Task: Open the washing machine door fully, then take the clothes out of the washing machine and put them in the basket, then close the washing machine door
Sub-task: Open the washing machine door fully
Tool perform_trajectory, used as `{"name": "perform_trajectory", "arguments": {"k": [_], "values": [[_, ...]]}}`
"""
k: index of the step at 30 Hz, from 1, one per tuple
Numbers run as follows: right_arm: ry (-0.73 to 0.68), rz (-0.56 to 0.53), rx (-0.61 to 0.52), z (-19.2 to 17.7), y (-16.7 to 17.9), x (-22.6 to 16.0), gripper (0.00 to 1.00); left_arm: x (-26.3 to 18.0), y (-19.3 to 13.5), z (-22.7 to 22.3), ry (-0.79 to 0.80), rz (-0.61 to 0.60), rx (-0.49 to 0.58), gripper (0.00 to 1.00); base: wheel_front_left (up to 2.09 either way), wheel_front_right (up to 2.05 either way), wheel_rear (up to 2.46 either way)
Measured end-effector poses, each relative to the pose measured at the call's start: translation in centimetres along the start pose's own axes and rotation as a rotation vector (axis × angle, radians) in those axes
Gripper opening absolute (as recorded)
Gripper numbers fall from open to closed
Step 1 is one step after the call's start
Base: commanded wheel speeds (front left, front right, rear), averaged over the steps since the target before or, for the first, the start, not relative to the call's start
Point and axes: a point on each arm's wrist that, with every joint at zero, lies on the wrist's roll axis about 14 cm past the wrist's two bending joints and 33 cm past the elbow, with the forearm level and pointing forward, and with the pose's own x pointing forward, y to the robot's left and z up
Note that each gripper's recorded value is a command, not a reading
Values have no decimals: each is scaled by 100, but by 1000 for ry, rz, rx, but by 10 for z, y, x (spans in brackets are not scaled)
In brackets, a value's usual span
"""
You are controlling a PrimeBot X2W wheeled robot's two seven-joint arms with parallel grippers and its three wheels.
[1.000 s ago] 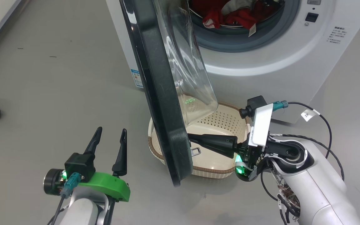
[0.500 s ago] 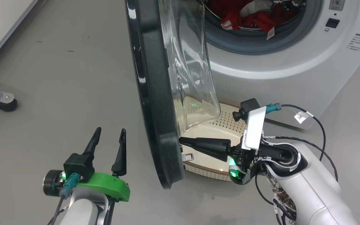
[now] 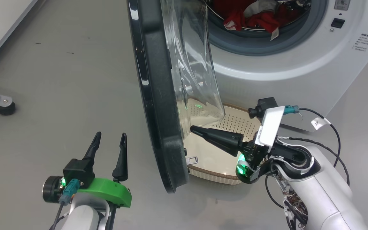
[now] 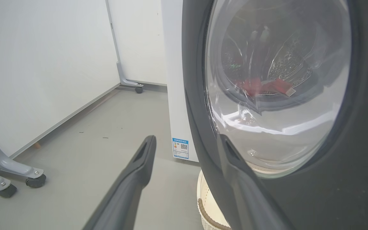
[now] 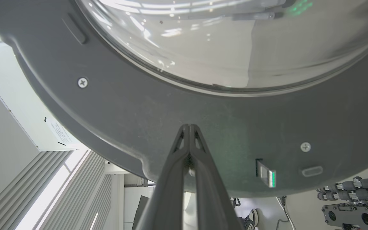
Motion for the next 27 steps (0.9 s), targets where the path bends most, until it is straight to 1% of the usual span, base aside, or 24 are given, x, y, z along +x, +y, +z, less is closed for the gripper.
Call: {"name": "perform_trajectory", "arguments": {"k": [6, 9, 13, 15, 16, 20, 24, 27], "values": [[-161, 47, 25, 24, 7, -20, 0, 3, -1, 1, -4, 0, -3, 100, 0, 0, 0], [-268, 66, 25, 40, 11, -37, 0, 5, -4, 0, -3, -9, -6, 100, 0, 0, 0], [-445, 89, 11, 65, 17, -66, 0, 6, -8, 0, -1, -21, -7, 100, 0, 0, 0], [-517, 77, -1, 73, 16, -80, 63, 7, -9, -1, 0, -23, -7, 100, 0, 0, 0], [-548, 66, -9, 76, 14, -86, 100, 7, -9, -1, 1, -23, -8, 100, 0, 0, 0], [-692, 9, -39, 89, 3, -116, 100, 9, -11, -3, 5, -29, -8, 100, 0, 0, 0], [-791, -101, -75, 89, -18, -140, 100, 9, -13, -3, 6, -33, -8, 100, 0, 0, 0], [-874, -194, -132, 91, -30, -160, 100, 9, -12, -4, 7, -33, -9, 100, 0, 0, 0]]}}
